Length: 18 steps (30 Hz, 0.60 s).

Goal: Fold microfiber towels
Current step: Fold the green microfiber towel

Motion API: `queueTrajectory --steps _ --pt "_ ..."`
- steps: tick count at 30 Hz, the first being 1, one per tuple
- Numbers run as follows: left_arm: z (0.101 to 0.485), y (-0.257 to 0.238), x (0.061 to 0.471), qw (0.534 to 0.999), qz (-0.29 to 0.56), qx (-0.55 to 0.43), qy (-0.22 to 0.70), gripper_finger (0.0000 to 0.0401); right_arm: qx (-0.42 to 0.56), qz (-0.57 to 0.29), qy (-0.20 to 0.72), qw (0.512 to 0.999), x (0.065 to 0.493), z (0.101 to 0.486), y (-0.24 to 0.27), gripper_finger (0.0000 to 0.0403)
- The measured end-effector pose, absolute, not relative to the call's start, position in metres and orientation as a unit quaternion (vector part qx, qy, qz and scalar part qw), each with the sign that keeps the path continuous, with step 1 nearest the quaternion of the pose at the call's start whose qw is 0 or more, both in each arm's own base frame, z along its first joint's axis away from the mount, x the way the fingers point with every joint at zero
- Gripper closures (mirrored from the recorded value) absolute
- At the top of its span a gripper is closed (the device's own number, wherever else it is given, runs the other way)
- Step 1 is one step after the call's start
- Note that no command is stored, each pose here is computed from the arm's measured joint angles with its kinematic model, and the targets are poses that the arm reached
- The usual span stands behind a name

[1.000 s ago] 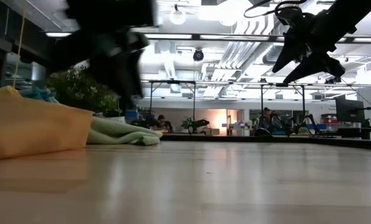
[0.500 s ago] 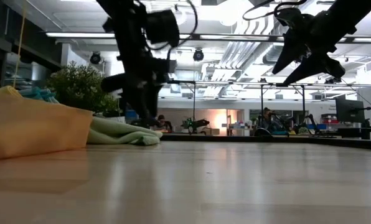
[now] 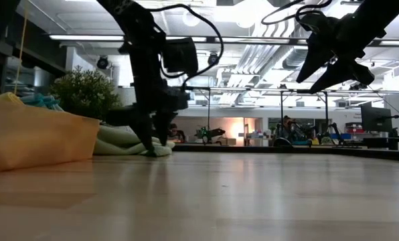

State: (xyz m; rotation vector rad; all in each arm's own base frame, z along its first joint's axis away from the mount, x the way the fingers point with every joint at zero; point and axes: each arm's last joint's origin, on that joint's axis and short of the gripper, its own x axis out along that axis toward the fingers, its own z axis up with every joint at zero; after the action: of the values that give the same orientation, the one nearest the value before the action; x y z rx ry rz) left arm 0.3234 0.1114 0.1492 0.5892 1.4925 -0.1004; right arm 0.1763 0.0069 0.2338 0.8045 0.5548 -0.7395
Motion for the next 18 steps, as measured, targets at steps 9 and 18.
queueTrajectory --steps 9,18 --pt "0.147 0.116 0.328 0.691 -0.027 0.29 0.662 0.0217 0.378 -0.348 0.262 0.817 0.176 0.233 0.007 0.0217" --pt "0.168 0.109 0.35 0.728 -0.006 0.302 0.615 0.0369 0.385 -0.351 0.26 0.813 0.176 0.233 0.007 0.0217"
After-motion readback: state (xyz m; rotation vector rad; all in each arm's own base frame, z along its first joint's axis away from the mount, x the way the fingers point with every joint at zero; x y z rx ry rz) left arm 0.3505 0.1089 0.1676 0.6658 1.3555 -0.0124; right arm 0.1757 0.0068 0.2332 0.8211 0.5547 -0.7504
